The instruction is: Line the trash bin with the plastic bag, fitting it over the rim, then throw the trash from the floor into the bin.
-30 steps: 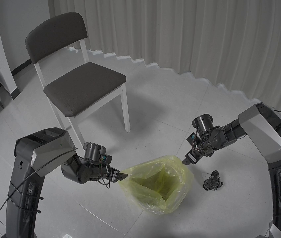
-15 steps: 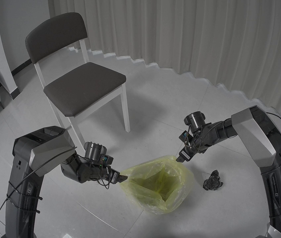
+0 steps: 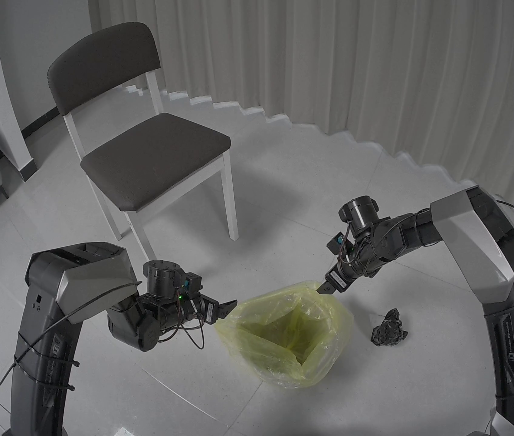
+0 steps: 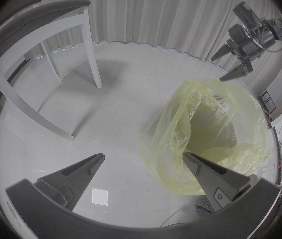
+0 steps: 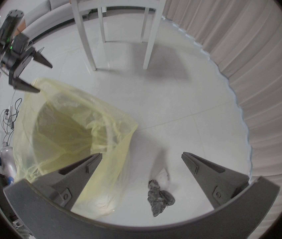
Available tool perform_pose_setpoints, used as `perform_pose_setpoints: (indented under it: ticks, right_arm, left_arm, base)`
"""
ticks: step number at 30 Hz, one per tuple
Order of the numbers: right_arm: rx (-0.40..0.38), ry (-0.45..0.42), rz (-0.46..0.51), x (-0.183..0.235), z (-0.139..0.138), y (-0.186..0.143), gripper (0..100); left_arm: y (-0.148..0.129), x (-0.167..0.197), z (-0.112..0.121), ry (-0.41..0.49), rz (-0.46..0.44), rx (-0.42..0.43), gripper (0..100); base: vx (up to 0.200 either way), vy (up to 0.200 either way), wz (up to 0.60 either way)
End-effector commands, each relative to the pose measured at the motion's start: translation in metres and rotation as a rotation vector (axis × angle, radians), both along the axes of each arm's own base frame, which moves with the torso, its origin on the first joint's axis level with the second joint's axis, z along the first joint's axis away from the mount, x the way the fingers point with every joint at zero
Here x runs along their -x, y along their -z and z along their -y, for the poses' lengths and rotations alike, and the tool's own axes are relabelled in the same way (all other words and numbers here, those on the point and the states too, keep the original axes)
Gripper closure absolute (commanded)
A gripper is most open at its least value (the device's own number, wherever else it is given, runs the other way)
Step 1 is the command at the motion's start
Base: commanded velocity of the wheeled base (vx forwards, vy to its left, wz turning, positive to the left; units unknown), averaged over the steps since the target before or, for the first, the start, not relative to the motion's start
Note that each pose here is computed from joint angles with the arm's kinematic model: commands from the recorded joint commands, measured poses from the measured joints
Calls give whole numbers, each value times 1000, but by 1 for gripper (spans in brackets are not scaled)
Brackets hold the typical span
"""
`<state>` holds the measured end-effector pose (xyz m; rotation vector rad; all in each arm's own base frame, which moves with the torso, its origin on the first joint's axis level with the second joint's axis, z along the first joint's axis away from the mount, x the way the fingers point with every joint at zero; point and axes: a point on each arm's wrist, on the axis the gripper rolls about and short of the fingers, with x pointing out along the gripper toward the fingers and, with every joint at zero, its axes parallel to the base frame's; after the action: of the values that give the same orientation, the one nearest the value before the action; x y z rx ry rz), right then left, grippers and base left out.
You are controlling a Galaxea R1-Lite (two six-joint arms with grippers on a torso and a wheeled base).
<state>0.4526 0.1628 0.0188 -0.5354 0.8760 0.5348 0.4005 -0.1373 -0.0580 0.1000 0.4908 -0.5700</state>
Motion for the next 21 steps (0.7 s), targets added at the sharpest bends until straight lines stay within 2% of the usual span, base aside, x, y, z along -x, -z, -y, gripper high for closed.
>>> perform_pose_setpoints:
  ticks: [1, 4, 7, 14, 16, 20, 21]
  right_arm:
    - [-18, -2, 29, 0, -1, -14, 0]
    - [-23, -2, 42, -5, -3, -13, 0]
    - [-26, -2, 45, -11, -5, -4, 0]
    - [-8, -10, 7, -11, -10, 20, 0]
    - [0, 5, -10, -17, -4, 35, 0]
    - [4, 34, -20, -24, 10, 43, 0]
    - [10, 51, -22, -27, 21, 44, 0]
  left_arm:
    - [0, 3, -3, -8, -17, 6, 0]
    - [-9, 0, -2, -24, -1, 43, 0]
    - [-16, -1, -2, -40, 3, 76, 0]
    - [-15, -1, -1, -44, -1, 79, 0]
    - [-15, -2, -2, -51, 0, 77, 0]
    - [-16, -3, -3, -54, 4, 76, 0]
    - [-16, -3, -3, -55, 3, 77, 0]
  base:
    - [-200, 0, 0]
    - [-200, 0, 0]
    - [0, 0, 0]
    - [0, 0, 0]
    - [0, 0, 0]
    - [0, 0, 0]
    - [0, 0, 0]
